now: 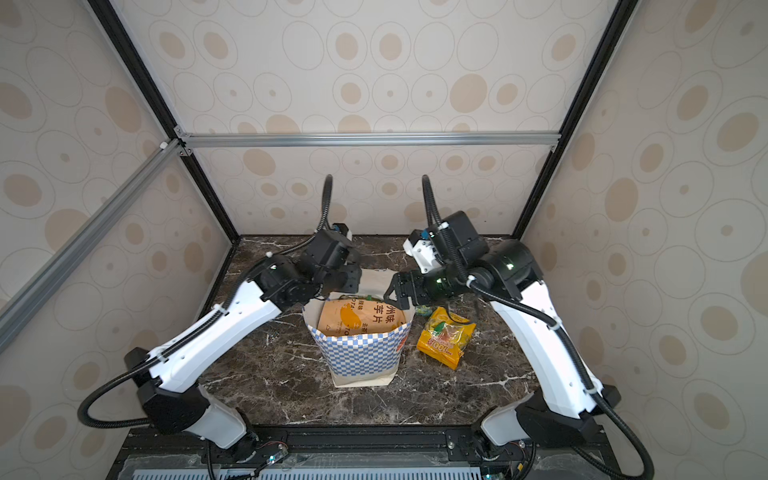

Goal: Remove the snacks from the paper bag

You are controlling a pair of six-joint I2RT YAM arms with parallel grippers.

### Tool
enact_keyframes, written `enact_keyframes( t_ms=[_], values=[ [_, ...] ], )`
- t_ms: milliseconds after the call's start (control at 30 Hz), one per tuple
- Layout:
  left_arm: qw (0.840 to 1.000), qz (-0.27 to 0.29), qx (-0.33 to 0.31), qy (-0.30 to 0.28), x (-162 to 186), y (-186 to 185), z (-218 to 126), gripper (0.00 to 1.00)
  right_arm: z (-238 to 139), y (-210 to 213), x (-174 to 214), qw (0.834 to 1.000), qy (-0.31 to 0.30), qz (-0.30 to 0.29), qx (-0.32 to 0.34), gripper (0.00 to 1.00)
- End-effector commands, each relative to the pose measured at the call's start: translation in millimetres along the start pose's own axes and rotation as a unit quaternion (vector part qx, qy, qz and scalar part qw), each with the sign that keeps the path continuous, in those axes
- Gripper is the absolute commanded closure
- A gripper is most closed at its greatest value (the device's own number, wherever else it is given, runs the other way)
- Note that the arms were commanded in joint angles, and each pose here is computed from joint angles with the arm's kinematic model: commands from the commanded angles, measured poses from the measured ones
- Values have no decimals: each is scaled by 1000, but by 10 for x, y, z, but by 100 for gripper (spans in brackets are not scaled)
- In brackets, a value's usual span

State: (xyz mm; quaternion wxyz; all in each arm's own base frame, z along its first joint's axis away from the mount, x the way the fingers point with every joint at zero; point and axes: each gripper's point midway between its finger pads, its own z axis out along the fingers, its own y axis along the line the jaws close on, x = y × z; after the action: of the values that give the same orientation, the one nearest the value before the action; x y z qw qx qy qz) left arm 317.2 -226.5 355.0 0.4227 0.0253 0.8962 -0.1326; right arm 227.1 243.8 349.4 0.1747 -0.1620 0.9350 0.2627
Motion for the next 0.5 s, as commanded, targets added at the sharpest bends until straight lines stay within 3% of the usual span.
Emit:
enact_keyframes(
  t_ms=[0, 167, 367, 467],
  values=[
    [999, -30, -30, -21, -34, 321, -279, 58, 353, -114, -84, 997, 26, -34, 62, 16],
    [994, -91, 15, -63, -18, 362, -470, 48, 901, -299, -44, 983, 89, -86, 135, 13],
    [990, -105, 42, -81, 41, 432, -684, 13, 1448, -525, -3, 971, 100, -115, 184, 12],
    [990, -108, 49, -82, 80, 462, -754, 2, 1668, -623, 17, 969, 95, -119, 193, 8]
  ],
)
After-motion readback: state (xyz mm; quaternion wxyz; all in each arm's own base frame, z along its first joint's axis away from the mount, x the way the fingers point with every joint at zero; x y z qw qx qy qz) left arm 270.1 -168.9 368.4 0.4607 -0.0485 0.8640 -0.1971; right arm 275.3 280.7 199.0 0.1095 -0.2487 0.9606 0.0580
